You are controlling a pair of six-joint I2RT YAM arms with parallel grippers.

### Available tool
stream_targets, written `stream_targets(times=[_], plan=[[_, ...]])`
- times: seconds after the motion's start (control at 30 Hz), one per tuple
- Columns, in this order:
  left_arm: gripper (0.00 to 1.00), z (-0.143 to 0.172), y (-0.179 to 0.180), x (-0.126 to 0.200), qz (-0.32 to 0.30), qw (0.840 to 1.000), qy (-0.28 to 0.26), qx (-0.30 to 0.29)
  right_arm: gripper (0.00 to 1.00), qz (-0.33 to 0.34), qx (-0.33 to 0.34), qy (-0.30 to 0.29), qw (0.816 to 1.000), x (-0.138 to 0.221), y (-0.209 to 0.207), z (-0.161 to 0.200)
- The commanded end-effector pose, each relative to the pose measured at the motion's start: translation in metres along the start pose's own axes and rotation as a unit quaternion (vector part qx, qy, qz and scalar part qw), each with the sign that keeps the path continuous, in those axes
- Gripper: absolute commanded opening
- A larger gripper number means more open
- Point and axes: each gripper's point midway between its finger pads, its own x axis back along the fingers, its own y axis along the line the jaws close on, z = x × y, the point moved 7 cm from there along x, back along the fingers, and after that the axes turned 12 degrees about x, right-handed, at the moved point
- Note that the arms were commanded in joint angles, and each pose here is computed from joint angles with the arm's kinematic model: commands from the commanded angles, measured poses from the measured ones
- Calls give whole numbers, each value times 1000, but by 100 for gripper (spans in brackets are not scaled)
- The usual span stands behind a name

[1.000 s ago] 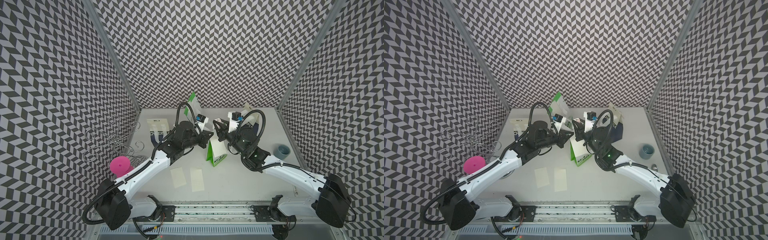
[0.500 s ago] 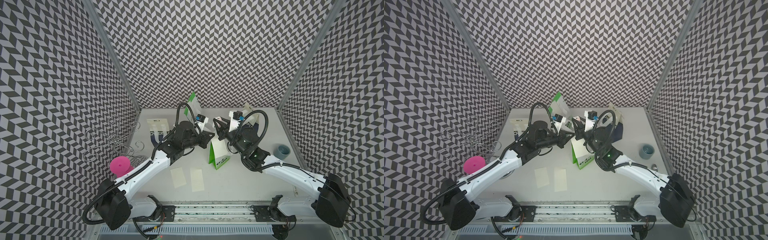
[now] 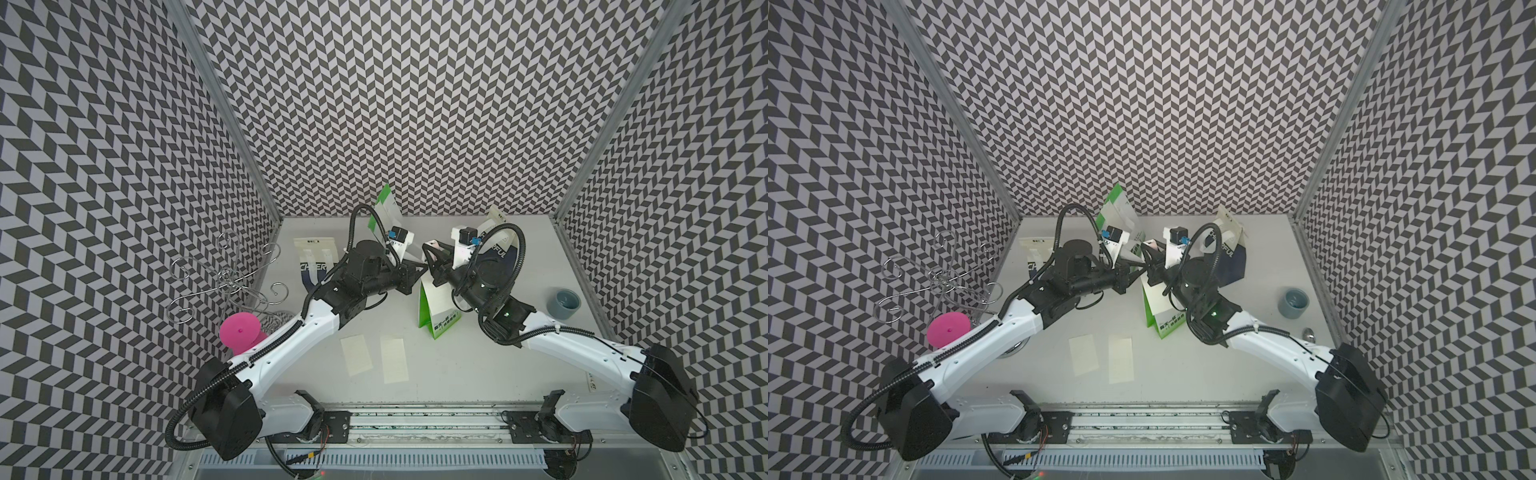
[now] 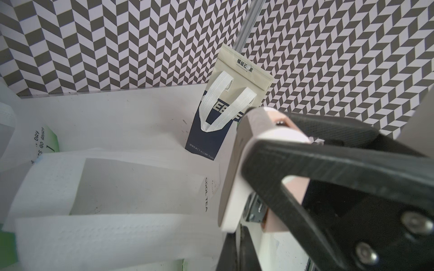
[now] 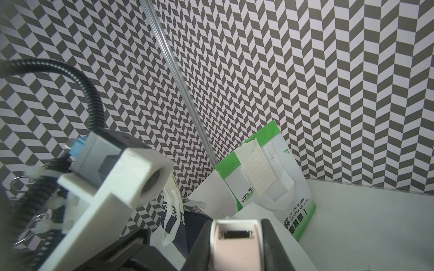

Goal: Staple the receipts to the bags
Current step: Place the stapler in the takeout bag.

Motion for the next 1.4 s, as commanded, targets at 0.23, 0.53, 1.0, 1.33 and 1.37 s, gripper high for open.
stream_targets(times=[0.23, 0.53, 1.0, 1.33, 1.37], plan=[[0, -16, -12, 7, 24, 999, -30, -10, 5, 12, 2, 2, 1000, 3, 1, -4], [0, -17, -15, 12, 37, 992, -64, -107, 14, -2, -20, 93, 995, 1, 7, 11], [0, -3, -16, 12, 87, 976, -50, -191, 45, -29, -35, 147, 988, 29, 10, 18], [0, -1, -22, 16, 115, 959, -17, -260, 72, -38, -3, 89, 995, 65, 4, -40], [0, -1, -23, 17, 128, 957, -9, -262, 72, -34, -2, 90, 995, 67, 2, -43]])
